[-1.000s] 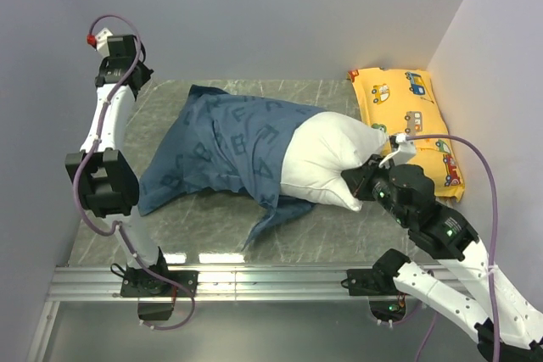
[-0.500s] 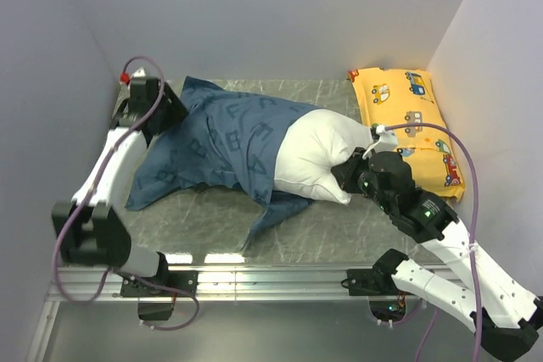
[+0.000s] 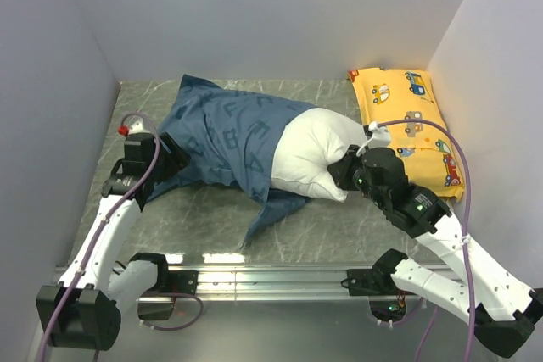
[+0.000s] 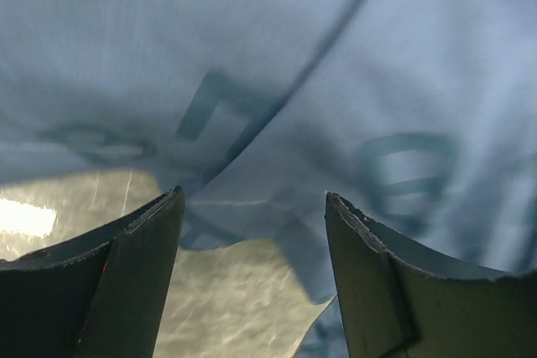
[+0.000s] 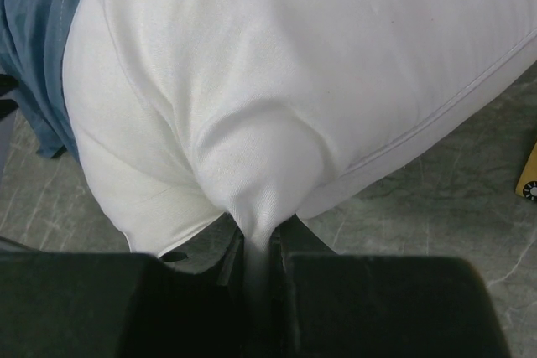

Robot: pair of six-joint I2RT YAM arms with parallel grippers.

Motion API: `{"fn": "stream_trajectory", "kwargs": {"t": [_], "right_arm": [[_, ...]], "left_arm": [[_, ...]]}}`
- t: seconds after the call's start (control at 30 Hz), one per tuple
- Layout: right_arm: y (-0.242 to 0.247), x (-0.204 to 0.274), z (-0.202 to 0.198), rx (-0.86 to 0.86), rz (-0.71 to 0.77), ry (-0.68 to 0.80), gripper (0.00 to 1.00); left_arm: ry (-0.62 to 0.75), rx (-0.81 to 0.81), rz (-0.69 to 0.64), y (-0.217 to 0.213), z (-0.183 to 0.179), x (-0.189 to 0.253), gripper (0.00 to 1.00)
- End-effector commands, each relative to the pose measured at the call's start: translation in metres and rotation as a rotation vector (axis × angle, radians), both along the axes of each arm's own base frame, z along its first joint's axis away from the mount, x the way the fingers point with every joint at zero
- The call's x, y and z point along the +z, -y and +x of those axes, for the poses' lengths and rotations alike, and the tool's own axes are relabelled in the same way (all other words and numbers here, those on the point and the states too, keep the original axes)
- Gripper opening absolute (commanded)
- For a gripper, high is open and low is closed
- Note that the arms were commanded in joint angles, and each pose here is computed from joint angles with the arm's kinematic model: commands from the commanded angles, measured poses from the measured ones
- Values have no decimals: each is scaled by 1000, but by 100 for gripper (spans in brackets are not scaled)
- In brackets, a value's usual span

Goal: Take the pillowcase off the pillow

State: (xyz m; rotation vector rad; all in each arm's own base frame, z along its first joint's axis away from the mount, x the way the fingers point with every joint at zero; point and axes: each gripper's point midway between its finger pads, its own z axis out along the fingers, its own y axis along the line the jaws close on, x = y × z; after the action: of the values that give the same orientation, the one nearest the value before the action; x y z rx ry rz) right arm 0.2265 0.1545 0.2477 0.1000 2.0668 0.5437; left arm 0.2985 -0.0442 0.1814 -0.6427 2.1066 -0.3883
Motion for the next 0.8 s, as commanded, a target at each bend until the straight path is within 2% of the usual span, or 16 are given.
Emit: {"fn": "stream_trajectory", "kwargs": {"t": [0.0,0.17,0.23,0.33,0.37,0.47,0.6,0.73,0.77], "right_arm": [[-10,51,12,13,89,134,0],[-7,55,12,5,85,143,0],[-7,55,13,4,84,142,0],[-8,59,12,6,84,145,0],[-7,60,12,5,85,146,0],[-3,66,11,-6,78,160,0],[0,79,9,-7,77,178,0],[5,102,5,-7,89,210,0],[10,105,4,-21,82,214,0]], "left_arm": [[37,-21,-45,9,7,-1,73],[12,-20,-41,10,15,-17,71],[24,-16,-54,11,21,-19,66],[33,-16,-63,13,29,-19,48],[21,-11,-56,11,31,-21,26],[26,-13,-36,9,36,-11,0],[41,89,58,-18,46,11,0],[84,259,136,-63,67,52,0],[63,322,152,-85,71,50,0]]}}
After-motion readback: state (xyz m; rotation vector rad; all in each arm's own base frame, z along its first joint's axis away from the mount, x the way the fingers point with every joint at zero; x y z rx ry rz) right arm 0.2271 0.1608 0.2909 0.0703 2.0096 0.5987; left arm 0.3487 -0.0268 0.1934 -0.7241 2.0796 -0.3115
